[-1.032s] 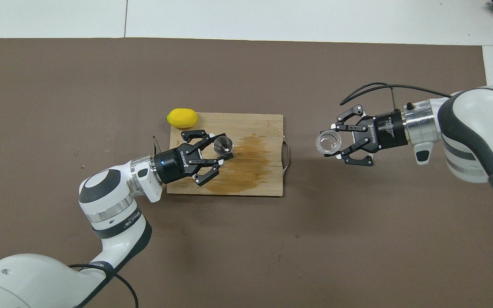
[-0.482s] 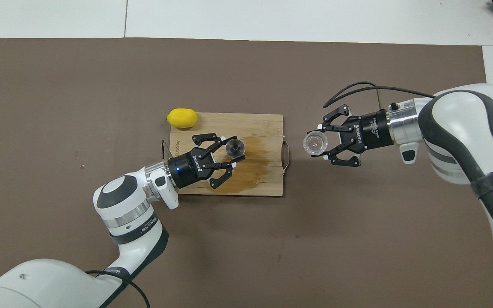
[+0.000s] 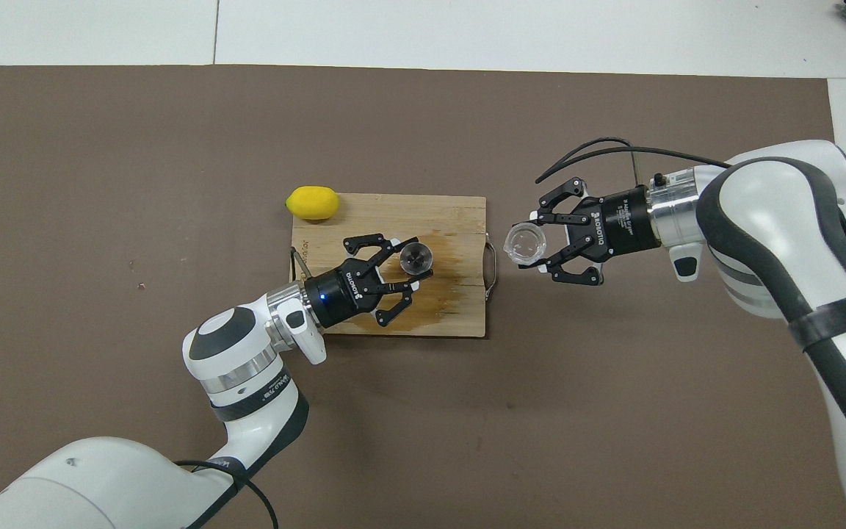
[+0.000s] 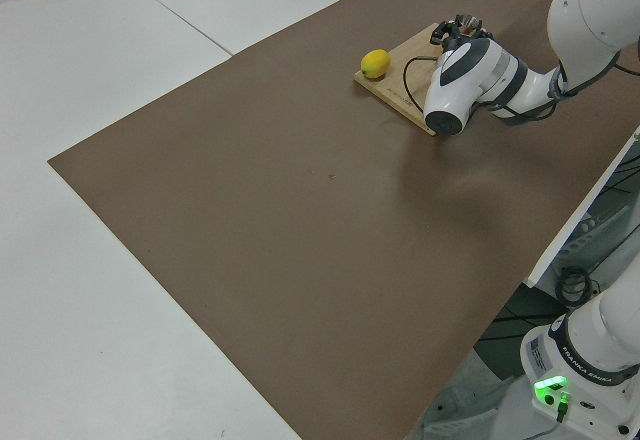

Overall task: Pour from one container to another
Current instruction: 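Set the metal cup on the board while the right gripper brings the glass over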

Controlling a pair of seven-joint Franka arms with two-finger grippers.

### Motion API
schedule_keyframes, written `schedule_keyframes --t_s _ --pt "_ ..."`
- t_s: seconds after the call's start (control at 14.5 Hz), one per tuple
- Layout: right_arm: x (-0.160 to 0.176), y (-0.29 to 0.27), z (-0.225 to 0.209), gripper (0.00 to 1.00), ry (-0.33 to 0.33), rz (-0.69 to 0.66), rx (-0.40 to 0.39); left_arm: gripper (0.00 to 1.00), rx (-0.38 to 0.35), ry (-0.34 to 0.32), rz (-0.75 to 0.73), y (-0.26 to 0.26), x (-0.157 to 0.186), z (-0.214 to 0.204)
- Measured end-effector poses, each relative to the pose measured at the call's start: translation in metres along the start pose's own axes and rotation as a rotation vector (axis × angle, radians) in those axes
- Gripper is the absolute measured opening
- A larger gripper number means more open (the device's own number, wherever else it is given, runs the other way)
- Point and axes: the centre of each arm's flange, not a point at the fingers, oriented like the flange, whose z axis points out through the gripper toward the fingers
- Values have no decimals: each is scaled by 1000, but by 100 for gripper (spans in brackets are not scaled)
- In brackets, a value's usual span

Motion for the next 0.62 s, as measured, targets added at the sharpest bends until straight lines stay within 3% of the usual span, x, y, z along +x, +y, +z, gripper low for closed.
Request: schedule_keyframes --t_s 0.28,0.34,0.62 --pt "-12 -2 10 51 31 -25 -10 51 -3 0 0 1 0 1" --pt "-16 -2 12 51 43 -27 -14 56 -2 -1 0 1 0 1" --pt "-38 -5 23 51 88 -44 -39 59 7 -26 -1 1 -3 -1"
